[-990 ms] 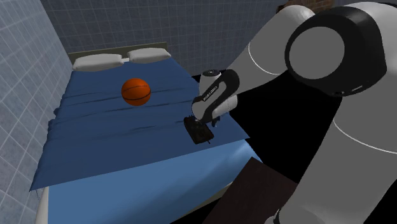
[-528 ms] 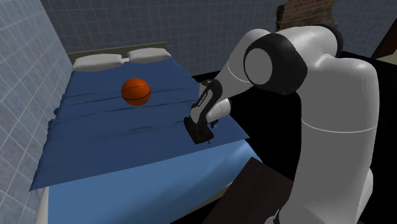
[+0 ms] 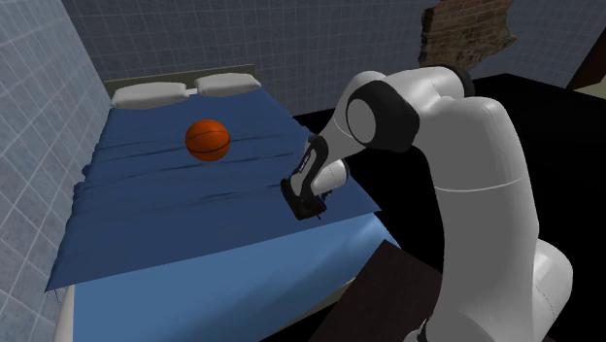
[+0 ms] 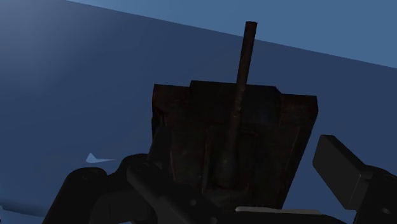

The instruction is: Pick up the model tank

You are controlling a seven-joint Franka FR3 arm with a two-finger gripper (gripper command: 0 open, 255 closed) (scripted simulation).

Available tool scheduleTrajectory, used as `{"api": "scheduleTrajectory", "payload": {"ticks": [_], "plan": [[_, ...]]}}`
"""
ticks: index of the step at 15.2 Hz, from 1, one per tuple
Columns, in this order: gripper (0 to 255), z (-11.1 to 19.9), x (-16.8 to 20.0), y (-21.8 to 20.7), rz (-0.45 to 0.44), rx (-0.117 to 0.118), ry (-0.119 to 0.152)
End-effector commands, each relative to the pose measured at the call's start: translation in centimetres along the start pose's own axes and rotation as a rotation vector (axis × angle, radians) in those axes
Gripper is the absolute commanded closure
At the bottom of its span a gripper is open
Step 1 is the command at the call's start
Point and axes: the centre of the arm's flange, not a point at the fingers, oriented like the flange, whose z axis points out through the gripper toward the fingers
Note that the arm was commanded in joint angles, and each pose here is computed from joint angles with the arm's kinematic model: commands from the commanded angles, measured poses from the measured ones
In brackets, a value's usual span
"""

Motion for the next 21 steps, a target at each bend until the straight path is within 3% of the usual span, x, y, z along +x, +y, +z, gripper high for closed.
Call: {"api": "scheduleTrajectory", "payload": {"ticks": [1, 5, 6, 15, 21], "plan": [[0, 1.0, -0.1, 0.0, 0.000, 0.000, 0.001], [0, 2.4, -0.3, -0.1, 0.000, 0.000, 0.001], [255, 2.4, -0.3, -0.1, 0.000, 0.000, 0.001], [255, 2.4, -0.3, -0.1, 0.000, 0.000, 0.001], [255, -0.8, 0.2, 0.1, 0.000, 0.000, 0.001]]}}
